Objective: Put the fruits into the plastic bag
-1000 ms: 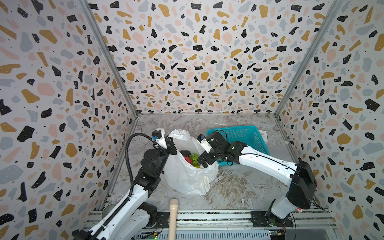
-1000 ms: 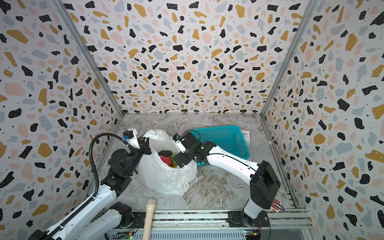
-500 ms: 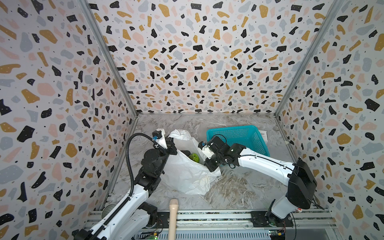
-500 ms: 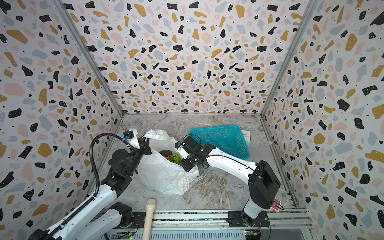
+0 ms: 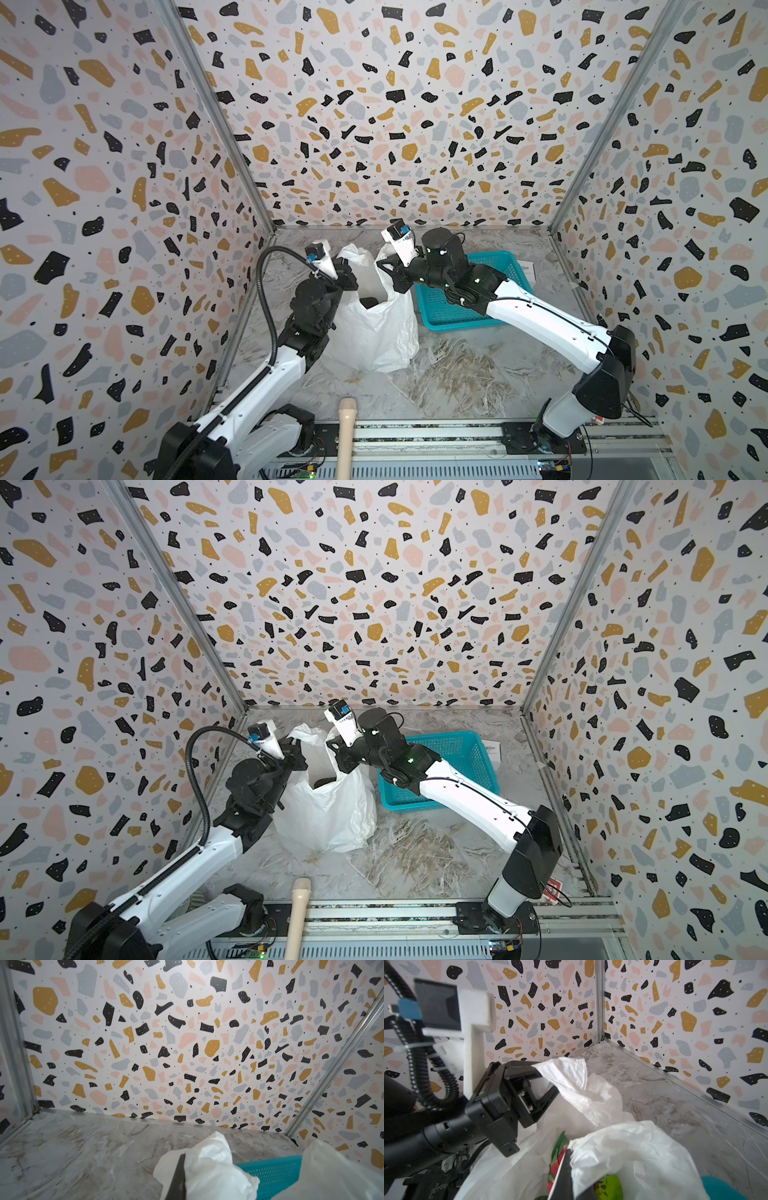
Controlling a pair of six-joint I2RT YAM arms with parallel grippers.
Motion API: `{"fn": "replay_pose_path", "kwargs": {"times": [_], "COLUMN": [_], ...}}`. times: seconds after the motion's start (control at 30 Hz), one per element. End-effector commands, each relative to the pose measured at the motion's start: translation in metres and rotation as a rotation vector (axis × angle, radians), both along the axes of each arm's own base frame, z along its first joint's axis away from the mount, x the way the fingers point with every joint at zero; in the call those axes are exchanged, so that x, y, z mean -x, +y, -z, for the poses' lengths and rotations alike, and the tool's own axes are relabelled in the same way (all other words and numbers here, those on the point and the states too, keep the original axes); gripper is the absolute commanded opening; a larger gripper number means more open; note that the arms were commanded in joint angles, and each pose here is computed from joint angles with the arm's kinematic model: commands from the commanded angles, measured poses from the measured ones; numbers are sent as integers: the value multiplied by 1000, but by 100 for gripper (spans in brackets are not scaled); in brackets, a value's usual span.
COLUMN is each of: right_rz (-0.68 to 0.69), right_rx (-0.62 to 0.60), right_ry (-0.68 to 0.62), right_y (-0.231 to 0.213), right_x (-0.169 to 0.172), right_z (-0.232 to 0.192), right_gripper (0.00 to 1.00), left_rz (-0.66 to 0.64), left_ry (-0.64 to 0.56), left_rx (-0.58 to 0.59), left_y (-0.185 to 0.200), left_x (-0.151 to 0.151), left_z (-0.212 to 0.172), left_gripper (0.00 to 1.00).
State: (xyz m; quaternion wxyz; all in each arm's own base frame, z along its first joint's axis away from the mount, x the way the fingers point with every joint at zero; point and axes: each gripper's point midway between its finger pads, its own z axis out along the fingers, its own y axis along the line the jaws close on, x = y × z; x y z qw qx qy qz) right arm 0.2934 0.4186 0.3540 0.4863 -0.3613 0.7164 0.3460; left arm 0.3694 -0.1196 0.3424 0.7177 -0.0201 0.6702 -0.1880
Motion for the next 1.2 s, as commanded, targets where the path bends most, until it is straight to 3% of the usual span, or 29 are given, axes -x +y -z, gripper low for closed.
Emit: {"fn": "replay_pose_path", "kwargs": {"times": [0.0,0.2,0.43,0.6,0.9,1.17], "right_rz": [59,102,169,215,289,328], "right_rx": [-143,-182,-198,-154,-198,-195], "right_ry": [-153,-224,-246,-85,290,413], "right_y": [-18,-35,-51,-61,-101,-123], "right_x": [-2,-4,-14,-36,-89,-108], "right_z": [-70,-86,-85,-33,60,94], "right_gripper": [0,0,0,0,0,1], "left_rz": [70,134,180,233,476,645], "left_ry": [-267,-355,-245,-100,118,263], "left_rx": [50,83,104,110,72,-62], "left_y": [-13,-29,-35,-43,-114,-166], "left_x": [2,-8,-10,-4,25,53], "left_z": [-94,-132,-87,-27,66,122], "left_gripper": [0,0,0,0,0,0]}}
